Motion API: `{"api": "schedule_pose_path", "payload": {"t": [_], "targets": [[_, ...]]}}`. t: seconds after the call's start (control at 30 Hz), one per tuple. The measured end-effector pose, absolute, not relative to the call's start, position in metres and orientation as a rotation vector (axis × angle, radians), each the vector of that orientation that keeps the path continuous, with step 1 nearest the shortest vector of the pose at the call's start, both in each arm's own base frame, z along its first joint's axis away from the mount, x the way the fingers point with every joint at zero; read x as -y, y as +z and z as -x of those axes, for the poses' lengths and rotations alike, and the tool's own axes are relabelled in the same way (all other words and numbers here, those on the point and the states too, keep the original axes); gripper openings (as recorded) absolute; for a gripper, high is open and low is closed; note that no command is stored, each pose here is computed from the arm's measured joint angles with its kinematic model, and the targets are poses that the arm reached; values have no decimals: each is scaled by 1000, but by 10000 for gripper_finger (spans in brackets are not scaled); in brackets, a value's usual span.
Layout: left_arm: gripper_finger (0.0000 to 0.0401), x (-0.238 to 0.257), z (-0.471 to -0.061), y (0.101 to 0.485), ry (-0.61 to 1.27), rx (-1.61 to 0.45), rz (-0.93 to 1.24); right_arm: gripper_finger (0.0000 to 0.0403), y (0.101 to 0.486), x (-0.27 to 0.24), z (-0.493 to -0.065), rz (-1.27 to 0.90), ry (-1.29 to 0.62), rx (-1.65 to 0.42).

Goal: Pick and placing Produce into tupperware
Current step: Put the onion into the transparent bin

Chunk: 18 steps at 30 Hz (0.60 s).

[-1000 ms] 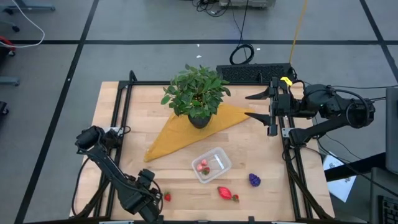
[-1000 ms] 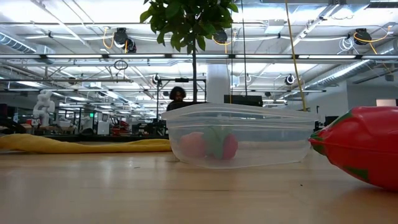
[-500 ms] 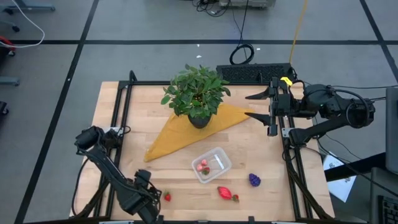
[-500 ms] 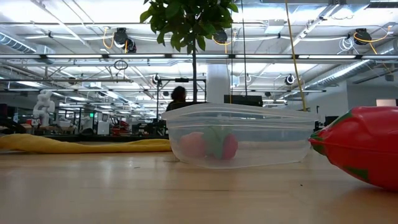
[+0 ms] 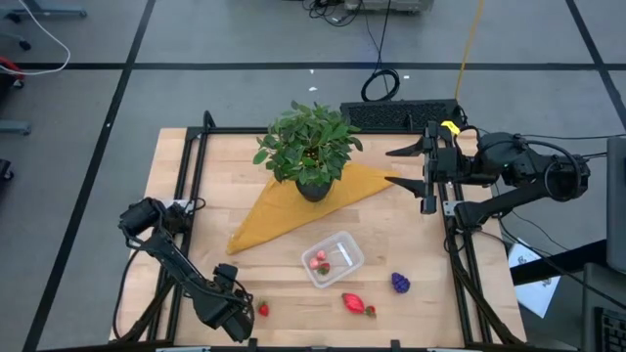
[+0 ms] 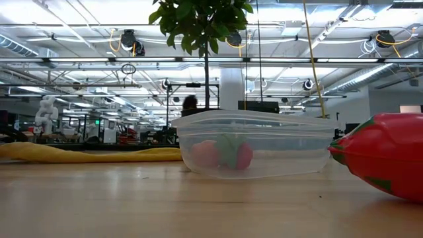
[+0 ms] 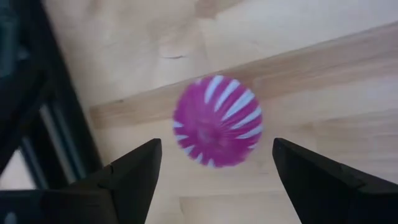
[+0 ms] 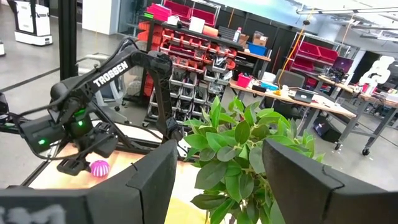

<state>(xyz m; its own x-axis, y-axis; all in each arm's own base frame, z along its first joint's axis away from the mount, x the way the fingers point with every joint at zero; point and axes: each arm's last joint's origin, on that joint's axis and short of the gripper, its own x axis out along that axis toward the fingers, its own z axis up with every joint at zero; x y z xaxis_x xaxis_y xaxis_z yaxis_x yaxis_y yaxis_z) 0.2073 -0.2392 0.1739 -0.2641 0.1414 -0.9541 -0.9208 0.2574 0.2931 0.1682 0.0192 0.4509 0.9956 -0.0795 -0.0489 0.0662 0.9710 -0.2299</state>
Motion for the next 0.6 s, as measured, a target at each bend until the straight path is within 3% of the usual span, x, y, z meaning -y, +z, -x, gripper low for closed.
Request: {"api": "schedule_pose_path", "payload": {"t": [0.6], "targets": [[310,227,-204,148,1196,-1429,731,228,452,-19,-168,229,-74,-51]]}}
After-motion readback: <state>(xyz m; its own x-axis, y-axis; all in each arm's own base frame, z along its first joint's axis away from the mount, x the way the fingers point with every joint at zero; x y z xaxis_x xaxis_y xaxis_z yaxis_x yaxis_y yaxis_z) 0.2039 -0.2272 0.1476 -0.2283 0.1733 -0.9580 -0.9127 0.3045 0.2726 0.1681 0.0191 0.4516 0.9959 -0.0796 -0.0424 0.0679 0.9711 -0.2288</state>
